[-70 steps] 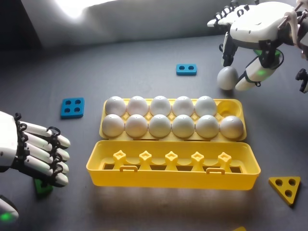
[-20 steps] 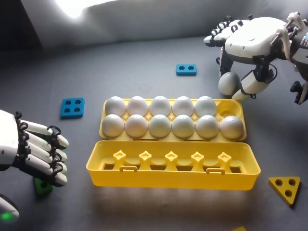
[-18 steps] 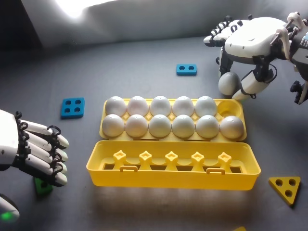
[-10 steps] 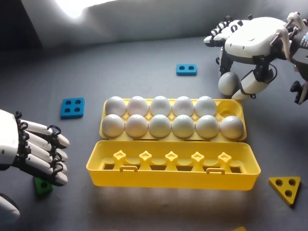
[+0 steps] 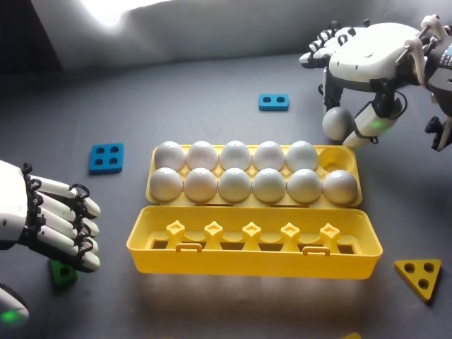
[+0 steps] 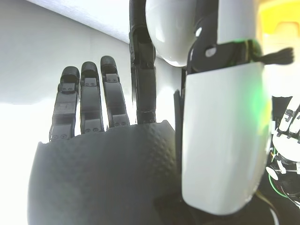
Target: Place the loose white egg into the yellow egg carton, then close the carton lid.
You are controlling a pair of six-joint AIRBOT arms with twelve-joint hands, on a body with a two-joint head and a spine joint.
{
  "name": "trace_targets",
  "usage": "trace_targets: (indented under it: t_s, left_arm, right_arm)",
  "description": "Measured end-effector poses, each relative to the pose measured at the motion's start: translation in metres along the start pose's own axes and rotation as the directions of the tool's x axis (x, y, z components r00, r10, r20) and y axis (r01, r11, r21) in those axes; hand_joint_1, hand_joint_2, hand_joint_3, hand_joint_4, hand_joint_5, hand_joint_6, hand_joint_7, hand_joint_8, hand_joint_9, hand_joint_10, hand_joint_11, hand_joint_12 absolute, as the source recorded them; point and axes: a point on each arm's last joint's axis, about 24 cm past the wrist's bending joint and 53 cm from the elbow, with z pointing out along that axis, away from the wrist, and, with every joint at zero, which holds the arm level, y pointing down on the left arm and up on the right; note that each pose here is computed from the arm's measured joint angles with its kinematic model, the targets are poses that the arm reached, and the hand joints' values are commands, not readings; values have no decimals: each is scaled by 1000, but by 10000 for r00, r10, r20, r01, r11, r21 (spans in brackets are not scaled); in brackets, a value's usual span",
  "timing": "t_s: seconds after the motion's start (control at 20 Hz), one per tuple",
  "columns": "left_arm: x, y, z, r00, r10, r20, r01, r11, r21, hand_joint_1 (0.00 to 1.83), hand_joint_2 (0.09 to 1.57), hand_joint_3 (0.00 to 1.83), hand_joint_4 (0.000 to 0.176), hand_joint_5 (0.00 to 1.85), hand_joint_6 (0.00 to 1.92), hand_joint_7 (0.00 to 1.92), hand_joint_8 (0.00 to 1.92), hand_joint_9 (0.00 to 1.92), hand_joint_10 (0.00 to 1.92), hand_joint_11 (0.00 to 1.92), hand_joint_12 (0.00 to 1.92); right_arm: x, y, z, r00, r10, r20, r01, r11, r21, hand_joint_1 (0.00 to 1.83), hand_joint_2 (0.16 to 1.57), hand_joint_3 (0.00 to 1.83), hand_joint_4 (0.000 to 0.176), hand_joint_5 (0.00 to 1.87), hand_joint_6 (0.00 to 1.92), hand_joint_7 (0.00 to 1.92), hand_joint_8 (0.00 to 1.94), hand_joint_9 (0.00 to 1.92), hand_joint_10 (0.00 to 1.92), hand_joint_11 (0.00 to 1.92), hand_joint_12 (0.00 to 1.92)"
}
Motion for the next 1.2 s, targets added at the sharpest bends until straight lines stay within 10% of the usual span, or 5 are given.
trace_targets:
  t_s: [0.1, 0.35, 0.9, 1.2]
  left_arm:
    - [0, 0, 0, 10000, 0, -6, 0, 10000, 6, 0, 1229, 0, 0, 374, 2, 372, 5, 243, 3, 0, 260]
    - [1, -1, 1, 10000, 6, -23, -6, 10000, 18, 0, 1227, 0, 0, 387, 2, 379, 0, 244, 0, 0, 276]
    - [1, -1, 1, 10000, 3, -15, -3, 10000, 16, 0, 1219, 0, 0, 396, 3, 382, 3, 234, 3, 0, 196]
    - [3, 1, 0, 9999, 66, -112, -66, 10000, -35, 0, 1220, 0, 0, 390, 2, 396, 5, 271, 12, 0, 270]
  right_arm:
    - [-1, 1, 0, 10000, -11, 18, 11, 10000, -5, 1123, 962, 2, 145, 1408, 197, 161, 5, 70, 7, 0, 0]
    - [-17, 6, 1, 9996, 52, 268, -50, 10000, -73, 1144, 1002, 1, 10, 1256, 505, 216, 0, 124, 0, 0, 0]
    - [-36, 11, -20, 9982, 476, 356, -471, 9988, -147, 1141, 1003, 0, 17, 1249, 535, 228, 2, 130, 1, 0, 0]
    - [-40, 29, -32, 9971, 704, 275, -691, 9966, -456, 1124, 996, 0, 88, 1271, 489, 238, 2, 160, 7, 0, 0]
